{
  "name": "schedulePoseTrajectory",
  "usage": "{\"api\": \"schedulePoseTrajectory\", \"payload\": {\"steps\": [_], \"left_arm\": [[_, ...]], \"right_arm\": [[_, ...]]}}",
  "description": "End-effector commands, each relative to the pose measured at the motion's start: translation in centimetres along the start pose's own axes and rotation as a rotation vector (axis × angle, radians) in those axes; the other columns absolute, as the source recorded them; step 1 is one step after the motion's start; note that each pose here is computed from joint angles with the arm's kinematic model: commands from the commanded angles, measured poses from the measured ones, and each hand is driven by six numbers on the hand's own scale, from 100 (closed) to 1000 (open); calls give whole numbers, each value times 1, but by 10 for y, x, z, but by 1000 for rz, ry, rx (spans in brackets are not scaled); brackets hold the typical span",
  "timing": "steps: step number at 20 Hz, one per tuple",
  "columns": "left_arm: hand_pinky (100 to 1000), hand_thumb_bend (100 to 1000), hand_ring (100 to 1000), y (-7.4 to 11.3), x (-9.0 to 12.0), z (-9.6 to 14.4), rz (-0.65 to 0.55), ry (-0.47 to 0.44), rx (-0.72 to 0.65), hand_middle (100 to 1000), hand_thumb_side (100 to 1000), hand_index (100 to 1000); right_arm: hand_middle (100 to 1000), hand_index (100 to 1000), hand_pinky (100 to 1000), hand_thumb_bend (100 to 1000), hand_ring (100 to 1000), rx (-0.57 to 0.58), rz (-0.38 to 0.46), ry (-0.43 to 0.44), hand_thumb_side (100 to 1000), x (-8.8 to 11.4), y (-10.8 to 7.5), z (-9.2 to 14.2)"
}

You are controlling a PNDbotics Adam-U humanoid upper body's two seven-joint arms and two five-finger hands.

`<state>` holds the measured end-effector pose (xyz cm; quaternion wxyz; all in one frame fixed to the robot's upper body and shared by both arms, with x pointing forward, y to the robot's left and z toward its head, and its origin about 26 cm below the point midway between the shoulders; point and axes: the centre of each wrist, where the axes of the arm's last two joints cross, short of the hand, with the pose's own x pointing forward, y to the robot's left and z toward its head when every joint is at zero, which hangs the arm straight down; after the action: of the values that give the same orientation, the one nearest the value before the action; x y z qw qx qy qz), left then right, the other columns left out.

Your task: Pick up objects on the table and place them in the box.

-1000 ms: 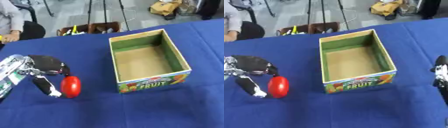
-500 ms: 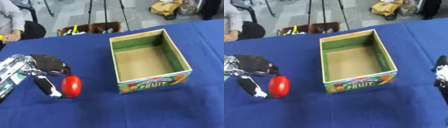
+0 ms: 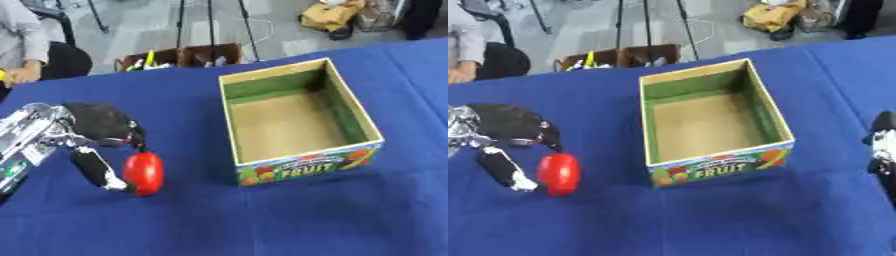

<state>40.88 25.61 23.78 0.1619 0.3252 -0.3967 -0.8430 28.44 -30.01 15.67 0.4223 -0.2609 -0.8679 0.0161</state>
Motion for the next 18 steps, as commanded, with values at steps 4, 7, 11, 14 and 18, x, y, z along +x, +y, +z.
{"api": "schedulePoseTrajectory", "payload": {"steps": [4,7,11,14,18], "left_arm": [[604,667,678,6,-5,9,-239,-143,-283,698,804,836],[582,644,653,8,-5,9,-246,-130,-285,677,781,819],[562,636,634,6,-3,7,-243,-128,-286,659,777,810],[566,639,642,6,-1,6,-242,-128,-280,674,781,812],[566,632,637,8,2,4,-263,-119,-264,671,779,809]], "right_arm": [[224,436,226,144,100,-10,3,-38,712,7,-3,-4],[224,436,226,145,100,-13,4,-38,714,7,-3,-4],[224,436,226,144,100,-15,5,-39,715,7,-3,-4],[224,436,226,144,100,-16,6,-40,715,7,-3,-5],[224,436,226,141,100,-17,5,-41,715,7,-3,-5]]}}
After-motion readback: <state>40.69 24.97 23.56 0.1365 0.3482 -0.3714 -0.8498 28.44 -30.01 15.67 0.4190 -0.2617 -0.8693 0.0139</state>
